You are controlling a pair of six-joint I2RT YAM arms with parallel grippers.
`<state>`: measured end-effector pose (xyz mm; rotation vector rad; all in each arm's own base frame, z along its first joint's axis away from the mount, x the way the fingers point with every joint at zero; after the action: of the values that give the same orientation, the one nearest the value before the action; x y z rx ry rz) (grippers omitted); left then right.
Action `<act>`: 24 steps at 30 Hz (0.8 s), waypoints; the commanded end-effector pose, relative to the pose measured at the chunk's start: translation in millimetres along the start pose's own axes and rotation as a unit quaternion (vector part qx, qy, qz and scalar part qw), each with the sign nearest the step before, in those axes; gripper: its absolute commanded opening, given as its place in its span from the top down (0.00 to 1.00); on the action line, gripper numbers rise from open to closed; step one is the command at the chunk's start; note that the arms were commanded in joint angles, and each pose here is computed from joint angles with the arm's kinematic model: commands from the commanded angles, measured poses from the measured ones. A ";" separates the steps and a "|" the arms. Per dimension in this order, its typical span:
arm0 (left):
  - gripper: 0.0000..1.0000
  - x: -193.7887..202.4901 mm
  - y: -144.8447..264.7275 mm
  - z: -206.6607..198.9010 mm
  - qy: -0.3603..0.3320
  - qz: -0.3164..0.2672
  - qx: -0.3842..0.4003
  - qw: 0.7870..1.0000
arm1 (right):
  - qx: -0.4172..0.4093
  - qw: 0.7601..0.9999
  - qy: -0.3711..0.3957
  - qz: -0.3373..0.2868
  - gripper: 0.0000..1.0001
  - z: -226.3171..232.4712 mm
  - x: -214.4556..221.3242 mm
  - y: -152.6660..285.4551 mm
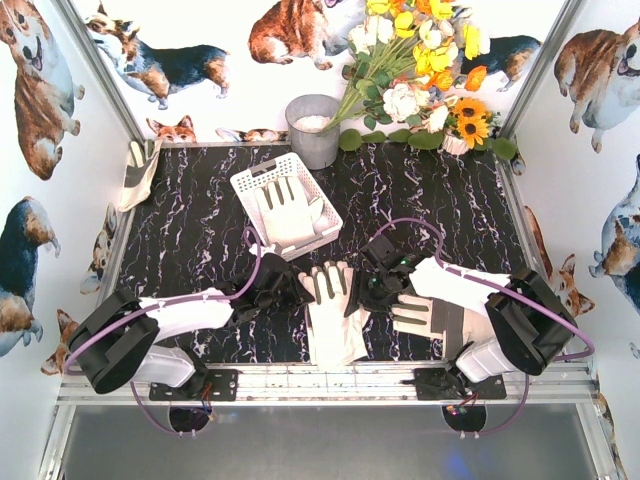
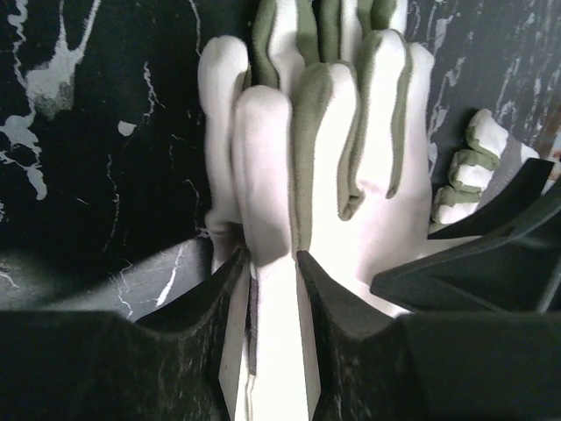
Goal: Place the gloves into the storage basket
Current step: Pair the glove with the glove.
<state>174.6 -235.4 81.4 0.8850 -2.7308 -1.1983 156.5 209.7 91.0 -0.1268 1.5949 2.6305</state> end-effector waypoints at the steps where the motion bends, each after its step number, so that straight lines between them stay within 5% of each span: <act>1: 0.77 2.2 7.9 -4.8 0.006 0.010 0.018 1.000 | -0.011 1.000 0.006 -0.026 0.56 7.8 -9.6 4.0; 18: 0.78 10.1 -8.6 -0.2 0.003 0.045 0.004 0.999 | -0.012 1.000 0.011 -0.017 0.58 8.2 -9.0 2.0; 24: 0.93 3.9 -6.1 -4.8 0.000 0.025 -0.001 1.000 | -0.016 0.999 0.015 -0.023 0.84 9.5 -10.1 4.6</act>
<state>167.9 -239.6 67.3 0.7748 -2.7006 -1.2091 156.5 209.3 90.3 -0.1335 1.6007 2.6309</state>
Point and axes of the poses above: each gripper's point midway between its finger pads, its own y axis back along the fingers, its own z axis along the line the jaws close on, x = y × z, the point moved 6 cm from there along y, back along the fingers, and after that the axes turned 8 degrees about y, right-handed, at the moved point
